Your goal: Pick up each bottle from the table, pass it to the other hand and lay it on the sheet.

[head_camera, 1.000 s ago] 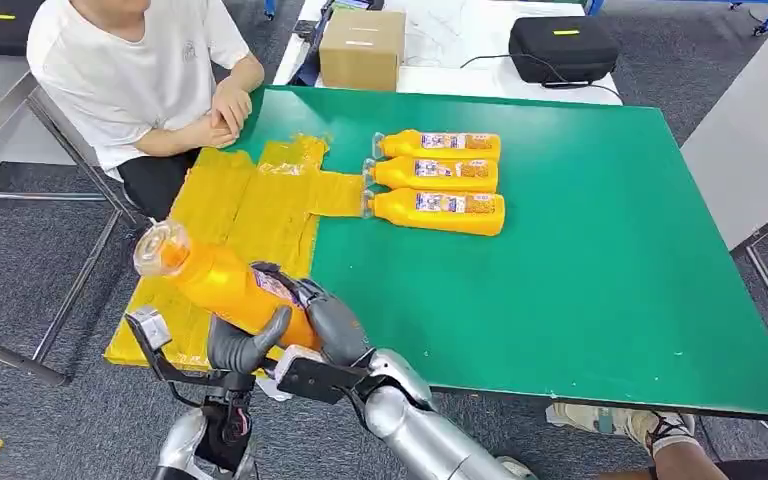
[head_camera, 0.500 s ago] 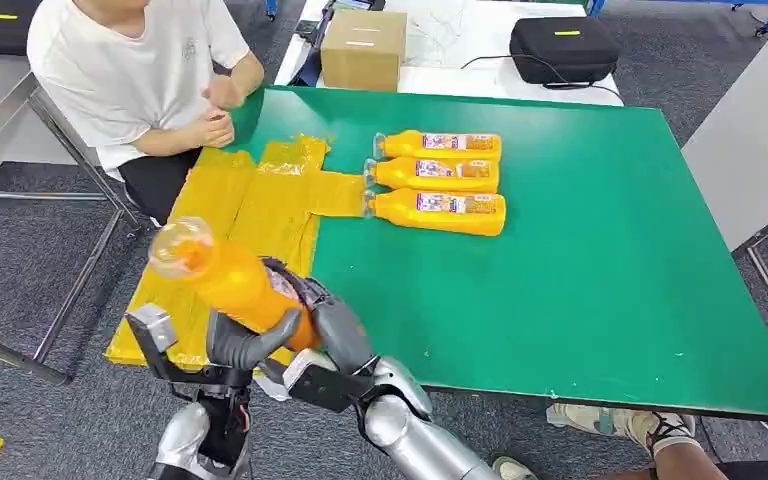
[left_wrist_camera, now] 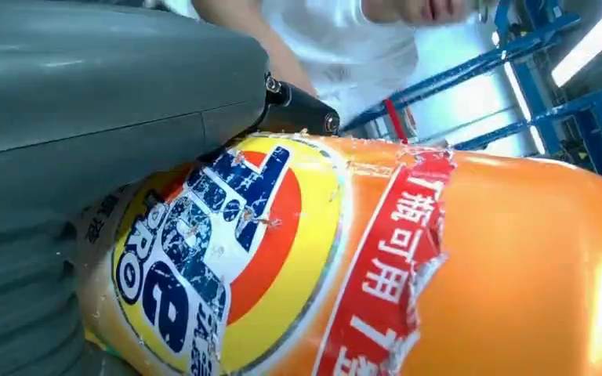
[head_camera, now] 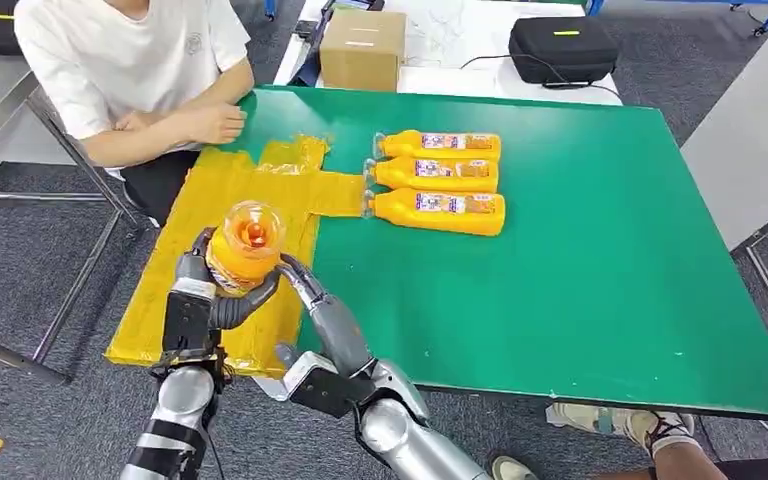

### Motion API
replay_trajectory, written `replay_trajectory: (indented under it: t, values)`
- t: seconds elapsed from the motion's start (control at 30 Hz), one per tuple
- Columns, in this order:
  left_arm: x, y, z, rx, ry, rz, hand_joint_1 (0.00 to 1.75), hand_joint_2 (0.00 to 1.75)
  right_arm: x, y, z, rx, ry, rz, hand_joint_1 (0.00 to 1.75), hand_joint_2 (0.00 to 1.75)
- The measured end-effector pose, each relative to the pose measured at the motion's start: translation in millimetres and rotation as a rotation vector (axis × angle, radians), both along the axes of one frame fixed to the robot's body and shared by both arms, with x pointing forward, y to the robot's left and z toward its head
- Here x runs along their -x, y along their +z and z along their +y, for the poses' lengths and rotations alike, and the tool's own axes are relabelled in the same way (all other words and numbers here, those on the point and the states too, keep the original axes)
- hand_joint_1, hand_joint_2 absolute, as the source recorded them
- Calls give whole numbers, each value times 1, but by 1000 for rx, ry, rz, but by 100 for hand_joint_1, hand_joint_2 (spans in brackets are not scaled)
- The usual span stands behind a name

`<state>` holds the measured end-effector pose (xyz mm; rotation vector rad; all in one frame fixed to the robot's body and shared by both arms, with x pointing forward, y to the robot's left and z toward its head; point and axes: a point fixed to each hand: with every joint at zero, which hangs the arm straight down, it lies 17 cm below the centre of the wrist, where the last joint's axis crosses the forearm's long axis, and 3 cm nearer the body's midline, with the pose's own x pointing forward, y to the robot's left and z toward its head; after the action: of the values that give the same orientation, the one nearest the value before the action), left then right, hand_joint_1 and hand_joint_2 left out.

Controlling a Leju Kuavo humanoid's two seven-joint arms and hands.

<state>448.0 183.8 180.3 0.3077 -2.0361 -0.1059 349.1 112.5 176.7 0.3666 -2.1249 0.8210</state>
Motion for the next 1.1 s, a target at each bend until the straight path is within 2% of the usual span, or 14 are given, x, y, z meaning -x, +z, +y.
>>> replay_trajectory:
  t: [0.13, 0.33, 0.53, 0.77, 1.1]
  values:
    - [-12, -5, 0, -88, 1, 15, 175, 175, 0, 1, -1, -17, 7, 12, 0, 0]
    - [-38, -24, 11, -360, 48, 57, 175, 175, 5, -3, -1, -29, 23, 30, 0, 0]
    - [-63, -87, 22, -721, 28, 227, 175, 175, 10, -7, 2, -21, 40, 36, 0, 0]
    - [-74, -124, 41, -776, -4, 362, 175, 175, 13, -8, 3, -14, 50, 34, 0, 0]
    - [-80, -133, 50, -797, -4, 400, 175, 175, 13, -9, 3, -12, 51, 33, 0, 0]
